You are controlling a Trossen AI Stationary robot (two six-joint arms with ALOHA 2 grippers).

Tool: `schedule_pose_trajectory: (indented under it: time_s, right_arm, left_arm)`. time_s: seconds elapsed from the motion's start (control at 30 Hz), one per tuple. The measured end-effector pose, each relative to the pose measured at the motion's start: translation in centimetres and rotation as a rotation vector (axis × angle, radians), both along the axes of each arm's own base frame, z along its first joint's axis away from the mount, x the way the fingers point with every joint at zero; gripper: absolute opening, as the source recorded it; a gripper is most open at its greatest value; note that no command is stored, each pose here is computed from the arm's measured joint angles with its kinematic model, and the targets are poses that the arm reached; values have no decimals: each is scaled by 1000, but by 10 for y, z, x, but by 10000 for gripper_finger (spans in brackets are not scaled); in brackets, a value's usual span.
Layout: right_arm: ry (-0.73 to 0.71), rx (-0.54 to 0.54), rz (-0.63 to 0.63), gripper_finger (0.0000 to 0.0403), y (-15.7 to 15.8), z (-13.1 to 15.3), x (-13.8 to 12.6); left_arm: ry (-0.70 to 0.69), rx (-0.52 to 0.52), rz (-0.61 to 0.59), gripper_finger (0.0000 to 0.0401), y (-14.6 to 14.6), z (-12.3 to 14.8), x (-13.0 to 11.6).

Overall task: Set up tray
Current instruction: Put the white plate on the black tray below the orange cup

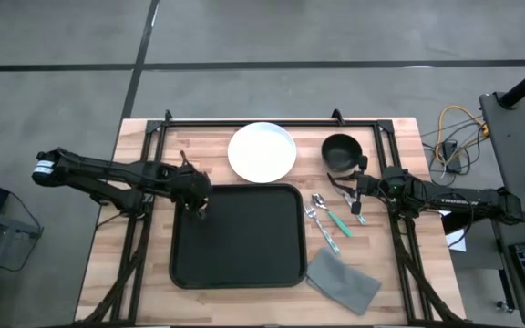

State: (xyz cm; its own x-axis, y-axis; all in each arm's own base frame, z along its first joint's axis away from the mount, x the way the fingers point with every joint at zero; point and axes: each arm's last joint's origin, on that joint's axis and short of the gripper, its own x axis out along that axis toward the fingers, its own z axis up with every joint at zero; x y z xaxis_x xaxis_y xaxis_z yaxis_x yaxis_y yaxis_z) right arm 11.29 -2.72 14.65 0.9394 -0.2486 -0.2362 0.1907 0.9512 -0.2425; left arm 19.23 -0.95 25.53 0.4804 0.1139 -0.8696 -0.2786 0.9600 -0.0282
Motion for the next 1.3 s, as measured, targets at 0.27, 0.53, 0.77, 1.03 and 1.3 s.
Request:
schedule_pose_trajectory:
  time_s: [0.27, 0.53, 0.77, 1.03, 1.3]
  right_arm:
    - [0, 1, -1, 68, 0, 0, 0]
    - [-1, 1, -1, 68, 0, 0, 0]
    - [2, -2, 2, 68, 0, 0, 0]
    - [1, 4, 1, 68, 0, 0, 0]
    - [1, 3, 1, 68, 0, 0, 0]
  left_arm:
    - [-293, 46, -257, 62, -4, 9, 18]
    - [-378, 15, -346, 61, -5, -2, 14]
    - [-484, 39, -329, 61, 2, -13, -7]
    - [-643, 73, -336, 61, 3, -11, -41]
    - [-815, 117, -344, 61, 4, -22, -63]
